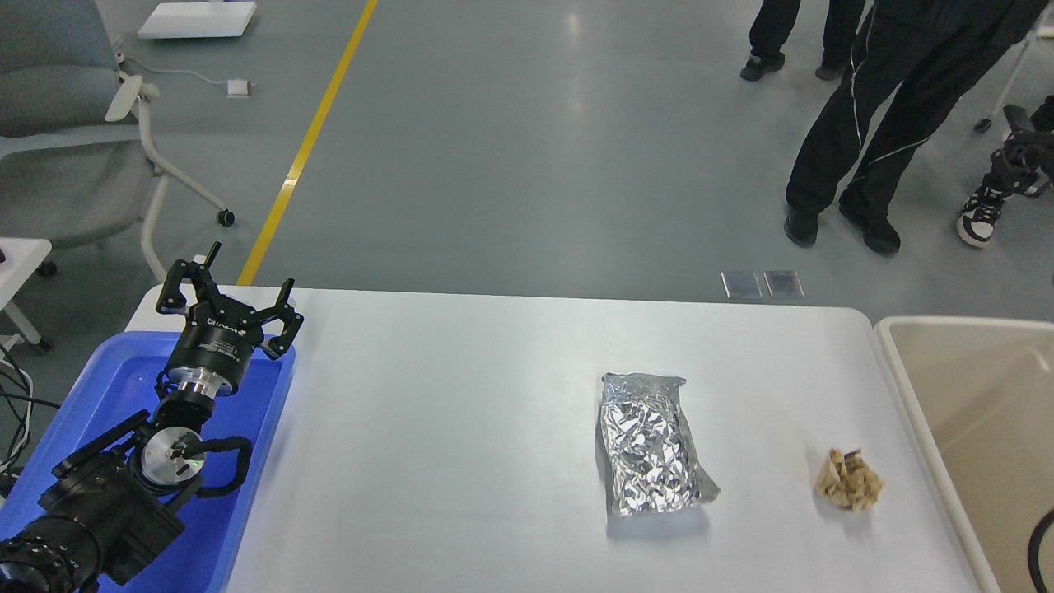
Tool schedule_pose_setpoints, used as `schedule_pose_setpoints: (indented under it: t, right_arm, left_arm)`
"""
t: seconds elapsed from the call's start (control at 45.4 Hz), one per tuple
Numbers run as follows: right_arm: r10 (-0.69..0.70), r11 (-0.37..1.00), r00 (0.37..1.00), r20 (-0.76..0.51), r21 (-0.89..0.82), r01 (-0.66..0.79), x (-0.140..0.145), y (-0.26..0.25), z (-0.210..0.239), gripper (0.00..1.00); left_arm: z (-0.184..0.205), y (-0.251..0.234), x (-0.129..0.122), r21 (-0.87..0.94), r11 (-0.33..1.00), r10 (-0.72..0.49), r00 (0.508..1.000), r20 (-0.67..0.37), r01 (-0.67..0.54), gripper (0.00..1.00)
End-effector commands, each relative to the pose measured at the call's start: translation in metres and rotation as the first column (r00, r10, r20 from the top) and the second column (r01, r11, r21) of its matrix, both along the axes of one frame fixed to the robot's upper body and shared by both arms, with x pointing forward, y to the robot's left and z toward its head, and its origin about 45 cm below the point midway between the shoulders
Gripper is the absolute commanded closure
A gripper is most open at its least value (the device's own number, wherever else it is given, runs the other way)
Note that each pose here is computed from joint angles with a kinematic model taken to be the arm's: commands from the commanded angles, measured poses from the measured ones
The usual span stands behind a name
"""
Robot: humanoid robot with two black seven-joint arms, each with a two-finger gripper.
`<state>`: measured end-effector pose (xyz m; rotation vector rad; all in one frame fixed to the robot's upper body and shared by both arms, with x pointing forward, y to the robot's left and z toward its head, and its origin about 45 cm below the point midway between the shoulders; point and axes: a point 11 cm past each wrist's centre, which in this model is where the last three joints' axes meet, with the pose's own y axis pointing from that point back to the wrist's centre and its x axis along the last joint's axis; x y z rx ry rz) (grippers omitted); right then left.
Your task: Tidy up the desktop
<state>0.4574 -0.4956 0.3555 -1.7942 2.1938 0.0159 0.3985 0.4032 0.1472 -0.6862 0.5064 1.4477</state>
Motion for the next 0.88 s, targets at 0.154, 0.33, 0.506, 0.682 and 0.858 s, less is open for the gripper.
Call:
schedule_pose_setpoints:
  t: [0.154, 0.33, 0.506, 0.682, 0.858]
  right_arm:
    - [0.024, 0.989, 0.999, 0.046, 0.142, -0.03, -0.02, 0.037, -0.071, 0.0]
    - [0.027, 0.987, 0.999, -0.036, 0.162, -0.021, -0.035, 0.042, -0.112, 0.0]
    - [0.05, 0.977, 0.994, -0.102, 0.211, -0.028, -0.046, 0.062, -0.152, 0.0]
    - [0.078, 0.978, 0.988, -0.137, 0.202, -0.049, -0.049, 0.072, -0.165, 0.0]
    - [0.08, 0.978, 0.988, -0.134, 0.2, -0.052, -0.049, 0.072, -0.164, 0.0]
  left_arm:
    - [0.0, 0.0, 0.0, 0.0, 1.0, 0.0, 1.0, 0.0, 0.0, 0.0]
    - [0.0, 0.0, 0.0, 0.0, 1.0, 0.0, 1.0, 0.0, 0.0, 0.0]
    - [0.0, 0.0, 0.0, 0.0, 1.0, 0.0, 1.0, 0.0, 0.0, 0.0]
    - [0.0, 0.0, 0.0, 0.0, 1.0, 0.0, 1.0, 0.0, 0.0, 0.0]
    - [0.0, 0.0, 0.0, 0.0, 1.0, -0.001, 1.0, -0.001, 0.001, 0.0]
